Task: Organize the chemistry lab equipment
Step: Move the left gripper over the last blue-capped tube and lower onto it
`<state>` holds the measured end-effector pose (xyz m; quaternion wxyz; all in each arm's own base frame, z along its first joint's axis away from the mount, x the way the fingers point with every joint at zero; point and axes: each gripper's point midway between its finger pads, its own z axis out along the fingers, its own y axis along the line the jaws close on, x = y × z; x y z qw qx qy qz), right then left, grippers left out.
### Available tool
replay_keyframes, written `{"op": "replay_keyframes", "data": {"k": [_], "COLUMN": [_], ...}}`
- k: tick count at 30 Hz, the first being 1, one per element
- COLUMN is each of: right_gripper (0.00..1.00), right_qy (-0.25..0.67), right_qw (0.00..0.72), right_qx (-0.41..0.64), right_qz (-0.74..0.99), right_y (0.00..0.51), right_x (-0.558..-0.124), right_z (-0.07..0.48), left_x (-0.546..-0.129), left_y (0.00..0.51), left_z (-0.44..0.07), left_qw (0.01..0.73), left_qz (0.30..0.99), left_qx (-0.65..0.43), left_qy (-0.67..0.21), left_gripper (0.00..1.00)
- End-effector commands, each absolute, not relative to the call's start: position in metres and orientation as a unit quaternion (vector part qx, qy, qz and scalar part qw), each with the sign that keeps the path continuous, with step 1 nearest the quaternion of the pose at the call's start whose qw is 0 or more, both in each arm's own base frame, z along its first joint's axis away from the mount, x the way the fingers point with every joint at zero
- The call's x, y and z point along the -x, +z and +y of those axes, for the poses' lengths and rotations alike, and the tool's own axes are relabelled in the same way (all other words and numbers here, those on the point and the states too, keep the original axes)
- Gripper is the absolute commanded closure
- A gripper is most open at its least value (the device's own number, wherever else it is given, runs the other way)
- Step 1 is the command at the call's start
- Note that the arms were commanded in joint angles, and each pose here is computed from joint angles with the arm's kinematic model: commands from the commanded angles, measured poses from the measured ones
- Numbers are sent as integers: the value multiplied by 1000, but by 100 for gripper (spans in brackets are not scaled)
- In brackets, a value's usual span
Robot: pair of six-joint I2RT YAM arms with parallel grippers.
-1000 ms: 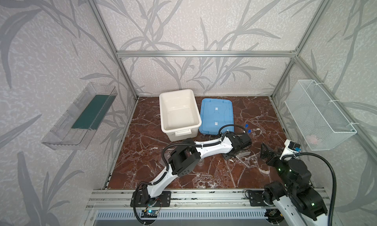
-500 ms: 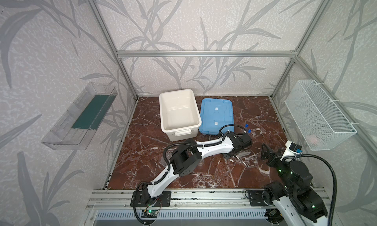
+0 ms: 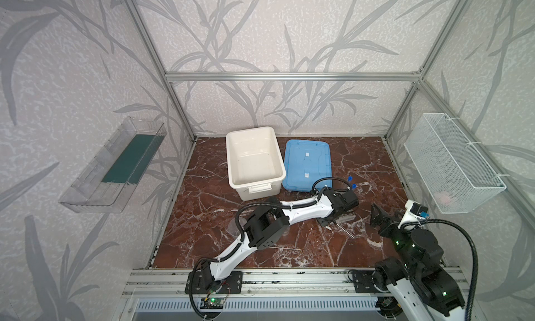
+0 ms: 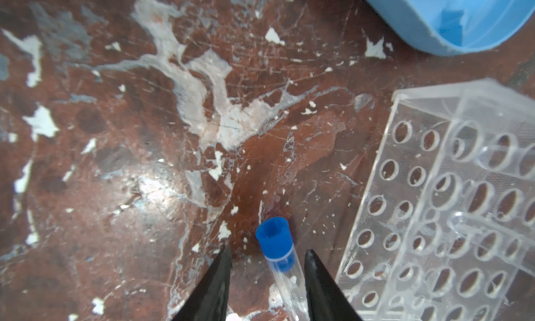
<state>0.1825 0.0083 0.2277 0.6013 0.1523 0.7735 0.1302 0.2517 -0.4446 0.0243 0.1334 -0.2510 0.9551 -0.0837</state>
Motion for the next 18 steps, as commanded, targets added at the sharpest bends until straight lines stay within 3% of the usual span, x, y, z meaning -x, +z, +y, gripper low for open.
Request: {"op": "replay_keyframes", "data": {"k": [1,10,18], "right_gripper": [4,4,4], "right_qy": [131,131,129], "right_qw": [608,607,603], "right_qx": [-151,-151,-148], "right_qz": [768,769,773], "right_y": [230,229,227], "right_x": [-183,-183,-185], "right_z": [8,8,9], "left_x": [-250,-248,-249], "left_y": [21,21,21], "left_z": [-438,-427,-417], "left_qw": [135,134,134], "left_qz": [955,958,962], "left_qx": [255,249,231], "left_qy": [-63,-54,-53], "left_gripper": [60,73,76]}}
